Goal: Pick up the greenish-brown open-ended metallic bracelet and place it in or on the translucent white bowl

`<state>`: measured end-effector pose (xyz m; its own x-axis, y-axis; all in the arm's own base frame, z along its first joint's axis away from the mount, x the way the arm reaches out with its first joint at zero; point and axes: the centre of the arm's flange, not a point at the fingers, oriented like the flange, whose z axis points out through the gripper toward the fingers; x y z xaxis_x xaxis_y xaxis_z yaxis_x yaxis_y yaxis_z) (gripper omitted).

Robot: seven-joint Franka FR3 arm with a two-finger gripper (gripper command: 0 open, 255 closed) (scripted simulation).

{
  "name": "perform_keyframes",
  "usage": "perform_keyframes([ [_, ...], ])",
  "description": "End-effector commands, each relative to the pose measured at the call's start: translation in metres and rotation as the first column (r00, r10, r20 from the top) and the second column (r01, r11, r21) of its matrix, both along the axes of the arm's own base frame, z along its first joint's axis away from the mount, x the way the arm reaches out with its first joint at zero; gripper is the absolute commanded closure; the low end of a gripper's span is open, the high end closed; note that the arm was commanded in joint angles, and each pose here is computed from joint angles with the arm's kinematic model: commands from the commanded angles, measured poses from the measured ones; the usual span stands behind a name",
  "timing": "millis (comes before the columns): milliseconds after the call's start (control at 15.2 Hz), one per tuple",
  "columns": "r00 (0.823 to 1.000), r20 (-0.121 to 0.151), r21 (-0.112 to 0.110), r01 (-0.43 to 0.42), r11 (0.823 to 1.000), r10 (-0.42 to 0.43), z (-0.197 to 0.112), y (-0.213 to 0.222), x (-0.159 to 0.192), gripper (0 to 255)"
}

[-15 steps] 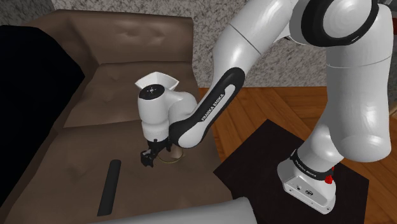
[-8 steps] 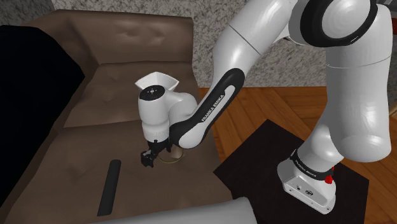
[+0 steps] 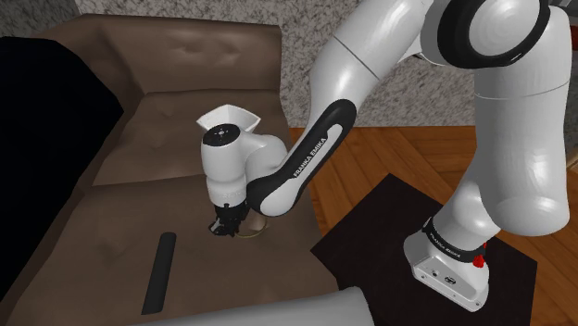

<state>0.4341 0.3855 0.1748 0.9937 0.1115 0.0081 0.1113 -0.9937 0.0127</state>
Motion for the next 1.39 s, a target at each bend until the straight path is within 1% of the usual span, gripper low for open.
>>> perform_keyframes([
  [0,1.0,-0.001,-0.002,0.002,1.0,-0.002,-0.001,-0.001,0.0,255],
  [66,1.0,-0.001,-0.002,0.002,1.0,-0.002,-0.001,-0.001,0.0,255],
  [1320,1.0,-0.001,-0.002,0.002,1.0,-0.002,0.1,-0.001,0.0,255],
])
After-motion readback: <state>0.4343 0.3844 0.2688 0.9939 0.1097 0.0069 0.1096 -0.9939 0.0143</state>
